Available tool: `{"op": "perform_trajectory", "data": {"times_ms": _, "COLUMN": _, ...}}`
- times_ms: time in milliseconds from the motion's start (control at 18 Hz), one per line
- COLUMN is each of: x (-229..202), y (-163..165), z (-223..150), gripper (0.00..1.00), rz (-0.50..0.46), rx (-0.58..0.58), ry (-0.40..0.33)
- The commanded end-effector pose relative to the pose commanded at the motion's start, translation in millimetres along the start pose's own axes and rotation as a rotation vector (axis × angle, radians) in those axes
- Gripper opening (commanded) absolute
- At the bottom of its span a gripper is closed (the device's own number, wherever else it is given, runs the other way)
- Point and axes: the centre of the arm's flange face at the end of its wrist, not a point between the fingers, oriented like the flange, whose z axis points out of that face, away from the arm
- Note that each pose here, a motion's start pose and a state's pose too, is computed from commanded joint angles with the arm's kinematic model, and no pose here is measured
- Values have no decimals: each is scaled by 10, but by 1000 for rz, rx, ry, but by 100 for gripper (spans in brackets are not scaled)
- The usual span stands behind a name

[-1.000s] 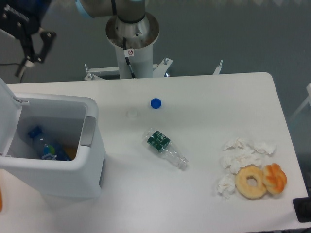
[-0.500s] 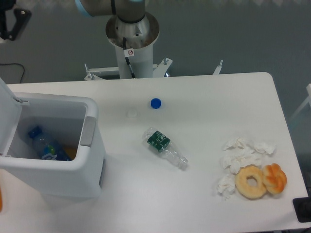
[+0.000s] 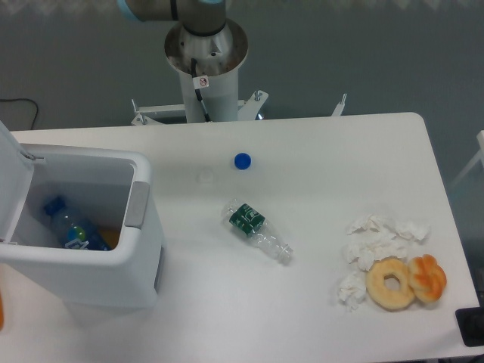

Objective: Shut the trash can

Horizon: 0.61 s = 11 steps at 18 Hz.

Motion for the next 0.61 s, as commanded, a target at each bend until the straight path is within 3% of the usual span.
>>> {"op": "perform_trajectory", "data": {"times_ms": 278, "x": -135, "y": -30, "z": 463, "gripper": 100, "rz": -23, "rx": -66, "ry": 73}}
{"op": "perform_trajectory", "data": {"times_ms": 611, "x": -202, "y": -100, "z": 680, "gripper": 100, "rz": -15, "rx": -84, "ry": 86}}
